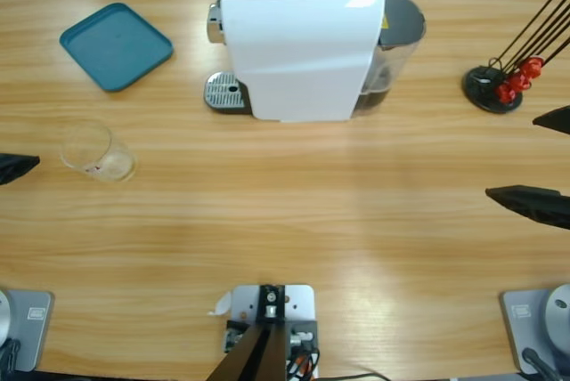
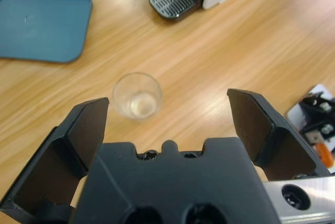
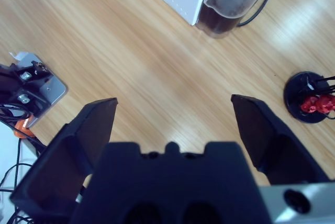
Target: Pour coffee
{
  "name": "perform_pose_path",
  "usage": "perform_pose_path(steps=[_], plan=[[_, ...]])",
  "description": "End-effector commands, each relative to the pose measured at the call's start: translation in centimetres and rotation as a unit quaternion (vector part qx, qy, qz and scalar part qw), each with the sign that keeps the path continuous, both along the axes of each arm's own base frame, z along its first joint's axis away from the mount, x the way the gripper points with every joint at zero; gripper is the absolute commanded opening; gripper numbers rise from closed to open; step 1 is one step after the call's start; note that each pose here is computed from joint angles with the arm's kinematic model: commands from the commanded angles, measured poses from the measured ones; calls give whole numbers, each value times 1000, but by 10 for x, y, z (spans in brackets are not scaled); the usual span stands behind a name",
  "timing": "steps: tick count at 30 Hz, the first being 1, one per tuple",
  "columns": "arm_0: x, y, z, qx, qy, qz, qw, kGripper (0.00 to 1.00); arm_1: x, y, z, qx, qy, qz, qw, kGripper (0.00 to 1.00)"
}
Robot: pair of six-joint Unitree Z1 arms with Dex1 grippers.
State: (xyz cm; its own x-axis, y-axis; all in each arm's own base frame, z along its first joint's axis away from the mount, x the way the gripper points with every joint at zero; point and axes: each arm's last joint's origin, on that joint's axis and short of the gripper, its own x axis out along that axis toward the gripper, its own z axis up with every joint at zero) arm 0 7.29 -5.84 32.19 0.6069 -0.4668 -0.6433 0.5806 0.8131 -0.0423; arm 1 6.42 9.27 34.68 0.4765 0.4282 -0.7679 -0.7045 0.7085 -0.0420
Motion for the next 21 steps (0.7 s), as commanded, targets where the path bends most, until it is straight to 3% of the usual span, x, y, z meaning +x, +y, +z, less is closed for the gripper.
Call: perform_pose_path(steps=[1,6,16,21], plan=[[19,-19,-32,-15,26,-14,999,977,0,-1,-14,-21,2,17,1000,1000],[14,-12,-70,13,28,7,999,977,-1,-3,-14,-20,1,19,1000,1000],[40,-24,-75,84,27,47,995,973,4,4,-13,-30,-9,30,999,1000],[42,-26,-81,84,34,49,995,973,4,6,-14,-32,-11,30,999,1000]])
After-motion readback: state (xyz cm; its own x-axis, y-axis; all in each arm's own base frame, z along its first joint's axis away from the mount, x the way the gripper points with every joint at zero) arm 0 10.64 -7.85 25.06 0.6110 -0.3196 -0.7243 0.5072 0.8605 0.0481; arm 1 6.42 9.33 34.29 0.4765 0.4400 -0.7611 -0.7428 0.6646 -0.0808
